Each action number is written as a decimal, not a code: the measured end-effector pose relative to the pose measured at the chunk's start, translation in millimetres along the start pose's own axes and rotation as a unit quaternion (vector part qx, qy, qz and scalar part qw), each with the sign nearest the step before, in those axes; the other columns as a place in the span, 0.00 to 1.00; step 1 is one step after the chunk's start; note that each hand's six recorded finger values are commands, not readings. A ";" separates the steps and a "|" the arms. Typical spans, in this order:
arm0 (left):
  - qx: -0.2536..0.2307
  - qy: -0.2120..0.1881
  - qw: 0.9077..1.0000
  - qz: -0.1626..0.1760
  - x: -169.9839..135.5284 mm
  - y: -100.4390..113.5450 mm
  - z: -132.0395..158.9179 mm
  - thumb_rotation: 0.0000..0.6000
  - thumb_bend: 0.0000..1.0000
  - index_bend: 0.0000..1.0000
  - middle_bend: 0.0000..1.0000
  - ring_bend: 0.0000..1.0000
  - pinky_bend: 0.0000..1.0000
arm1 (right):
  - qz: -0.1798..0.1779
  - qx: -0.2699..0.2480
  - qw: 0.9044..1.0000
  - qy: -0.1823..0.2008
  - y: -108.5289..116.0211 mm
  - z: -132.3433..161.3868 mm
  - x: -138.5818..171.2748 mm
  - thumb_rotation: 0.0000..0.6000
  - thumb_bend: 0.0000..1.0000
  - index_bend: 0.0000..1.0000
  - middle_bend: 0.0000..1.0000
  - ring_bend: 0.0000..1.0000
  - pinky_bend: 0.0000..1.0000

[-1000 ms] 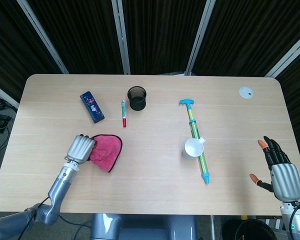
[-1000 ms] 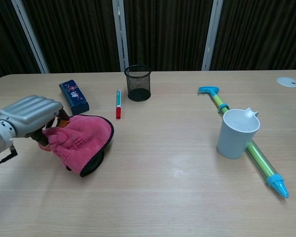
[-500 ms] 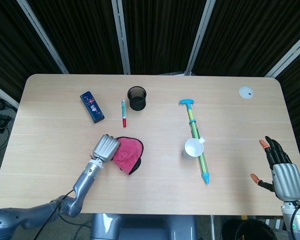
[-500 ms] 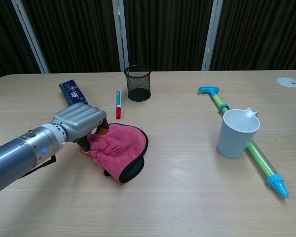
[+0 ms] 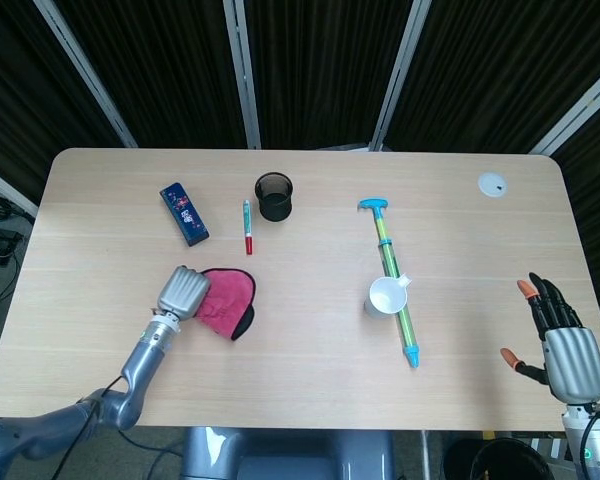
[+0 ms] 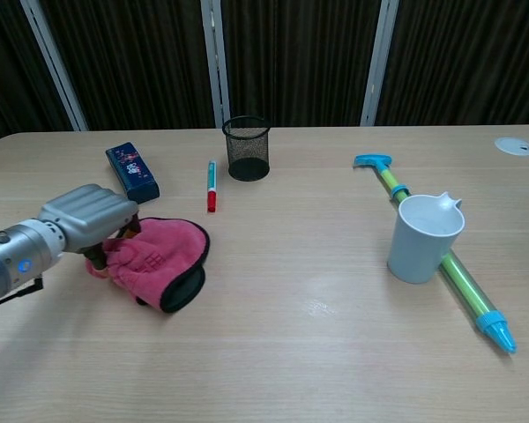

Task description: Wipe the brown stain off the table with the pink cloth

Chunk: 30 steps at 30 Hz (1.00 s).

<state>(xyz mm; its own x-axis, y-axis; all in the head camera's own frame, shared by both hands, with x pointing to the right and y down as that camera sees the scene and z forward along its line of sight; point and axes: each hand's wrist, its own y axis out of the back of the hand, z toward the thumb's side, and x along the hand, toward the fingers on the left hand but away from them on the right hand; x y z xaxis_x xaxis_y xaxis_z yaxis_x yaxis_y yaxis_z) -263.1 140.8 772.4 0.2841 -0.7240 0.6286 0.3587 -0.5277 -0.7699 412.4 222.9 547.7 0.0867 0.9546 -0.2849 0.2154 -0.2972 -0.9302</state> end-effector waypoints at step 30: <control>-0.036 -0.049 0.998 0.004 -25.5 7.3 39.6 1.00 0.50 0.88 0.64 0.55 0.53 | -0.001 0.003 1.000 0.009 -2.2 4.4 -1.4 1.00 0.10 0.06 0.00 0.00 0.22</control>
<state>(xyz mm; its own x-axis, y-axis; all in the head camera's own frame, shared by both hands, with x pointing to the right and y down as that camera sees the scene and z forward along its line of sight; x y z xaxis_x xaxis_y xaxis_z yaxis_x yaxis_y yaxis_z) -232.6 173.0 755.1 0.3728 -0.6831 0.6280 0.2922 -0.5559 -0.7782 407.5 222.3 549.1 0.1047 0.9544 -0.2796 0.2101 -0.2960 -0.9318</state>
